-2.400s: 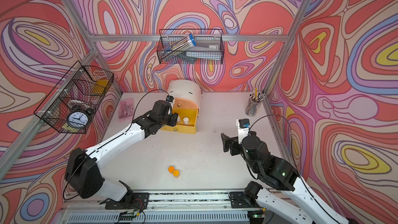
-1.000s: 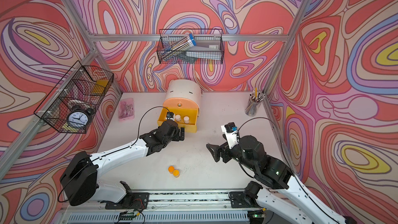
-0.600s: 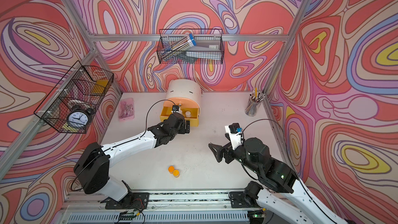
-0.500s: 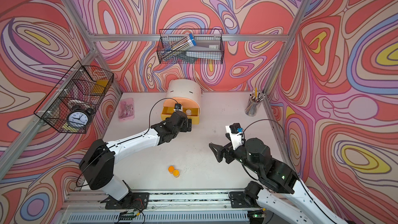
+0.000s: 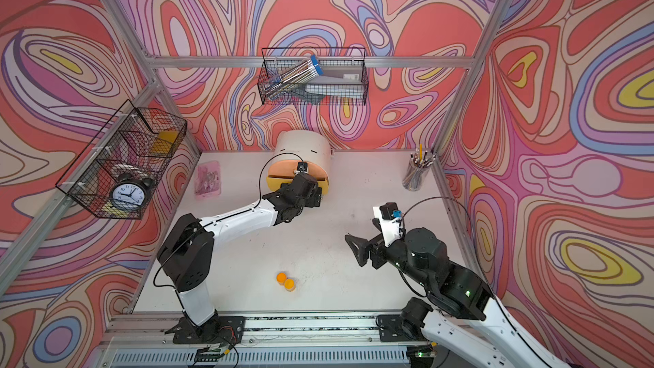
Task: Put the paint cans in the drawer according to color
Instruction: Close the drawer of the storage box.
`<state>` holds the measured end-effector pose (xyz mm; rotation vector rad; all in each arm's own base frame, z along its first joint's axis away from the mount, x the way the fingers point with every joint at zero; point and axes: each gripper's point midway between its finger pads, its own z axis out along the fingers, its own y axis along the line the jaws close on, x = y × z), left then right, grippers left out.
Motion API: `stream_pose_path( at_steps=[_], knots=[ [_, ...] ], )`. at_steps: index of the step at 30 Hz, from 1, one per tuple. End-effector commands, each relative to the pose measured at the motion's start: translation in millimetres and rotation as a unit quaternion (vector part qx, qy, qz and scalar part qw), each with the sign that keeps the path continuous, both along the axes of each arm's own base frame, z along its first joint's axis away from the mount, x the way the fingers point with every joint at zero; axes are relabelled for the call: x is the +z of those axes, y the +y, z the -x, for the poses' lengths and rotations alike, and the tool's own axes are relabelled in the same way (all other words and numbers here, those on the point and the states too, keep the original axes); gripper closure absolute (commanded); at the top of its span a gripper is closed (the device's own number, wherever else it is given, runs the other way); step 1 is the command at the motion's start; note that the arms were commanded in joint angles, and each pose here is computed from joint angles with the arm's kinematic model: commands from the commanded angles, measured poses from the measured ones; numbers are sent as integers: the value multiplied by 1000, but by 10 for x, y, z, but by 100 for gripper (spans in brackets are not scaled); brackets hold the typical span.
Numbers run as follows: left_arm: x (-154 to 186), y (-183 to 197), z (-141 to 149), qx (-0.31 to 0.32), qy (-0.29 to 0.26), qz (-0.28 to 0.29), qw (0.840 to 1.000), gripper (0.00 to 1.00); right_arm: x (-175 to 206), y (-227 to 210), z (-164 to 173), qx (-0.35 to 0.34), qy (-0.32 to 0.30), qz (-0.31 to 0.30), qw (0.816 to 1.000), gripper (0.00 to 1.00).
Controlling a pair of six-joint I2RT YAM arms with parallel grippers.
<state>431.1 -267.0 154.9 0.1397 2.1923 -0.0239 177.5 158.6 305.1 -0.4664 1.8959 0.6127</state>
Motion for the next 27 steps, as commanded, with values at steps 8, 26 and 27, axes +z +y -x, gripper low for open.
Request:
stream_pose_path(
  at_steps=[8,26,27],
  knots=[
    [45,-87,-197,-1,-13,19,1000,1,30,-34,-18,-8,-10,2,1000,2],
    [256,-296,-86,-10,19,192,981,1,23,-32,-26,-9,-8,4,1000,2],
    [261,-308,-73,-12,23,195,980,1,24,-29,-24,-8,-8,4,1000,2]
  ],
)
